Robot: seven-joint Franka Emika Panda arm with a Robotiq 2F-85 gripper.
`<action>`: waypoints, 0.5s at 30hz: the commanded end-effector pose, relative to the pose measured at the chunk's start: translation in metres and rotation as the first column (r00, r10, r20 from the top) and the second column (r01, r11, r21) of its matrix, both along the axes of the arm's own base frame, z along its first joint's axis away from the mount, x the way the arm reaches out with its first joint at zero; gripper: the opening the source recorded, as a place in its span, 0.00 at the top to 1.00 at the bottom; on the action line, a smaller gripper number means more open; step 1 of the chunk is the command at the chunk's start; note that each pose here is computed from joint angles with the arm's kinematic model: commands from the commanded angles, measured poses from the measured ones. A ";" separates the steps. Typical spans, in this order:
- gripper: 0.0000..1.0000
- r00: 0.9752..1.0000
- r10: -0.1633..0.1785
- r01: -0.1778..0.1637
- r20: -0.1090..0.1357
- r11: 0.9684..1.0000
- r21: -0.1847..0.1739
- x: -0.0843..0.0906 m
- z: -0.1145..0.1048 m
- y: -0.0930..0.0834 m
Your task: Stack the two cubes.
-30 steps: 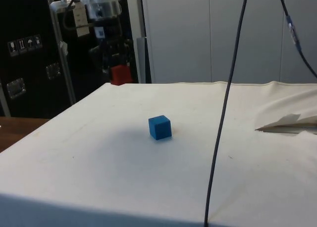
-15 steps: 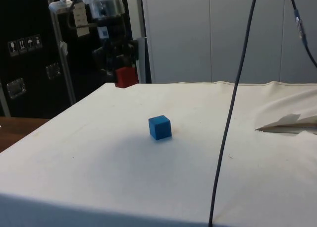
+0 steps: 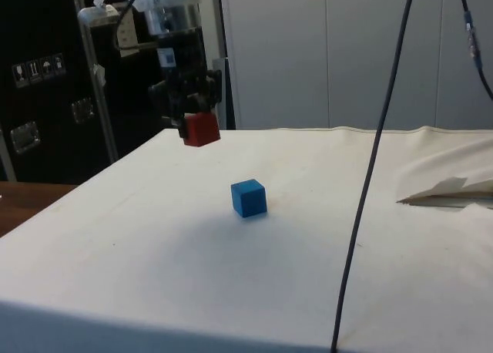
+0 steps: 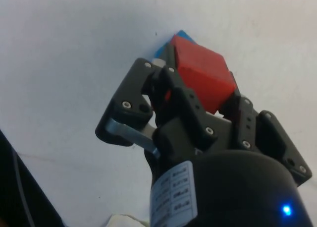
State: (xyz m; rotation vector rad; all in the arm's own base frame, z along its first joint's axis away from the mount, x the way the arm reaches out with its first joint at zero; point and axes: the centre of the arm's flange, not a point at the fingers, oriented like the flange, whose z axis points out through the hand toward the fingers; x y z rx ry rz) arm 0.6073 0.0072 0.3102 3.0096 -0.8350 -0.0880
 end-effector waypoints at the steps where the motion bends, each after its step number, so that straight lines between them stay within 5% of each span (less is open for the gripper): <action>1: 0.98 1.000 -0.003 0.004 0.005 1.000 -0.004 0.000 -0.002 0.003; 12: 0.98 1.000 -0.002 0.002 -0.003 1.000 -0.010 -0.017 -0.005 0.024; 13: 0.98 1.000 0.000 0.000 -0.019 1.000 -0.006 -0.015 -0.007 0.023; 15: 0.98 1.000 0.001 -0.001 -0.005 1.000 -0.012 -0.025 -0.005 0.030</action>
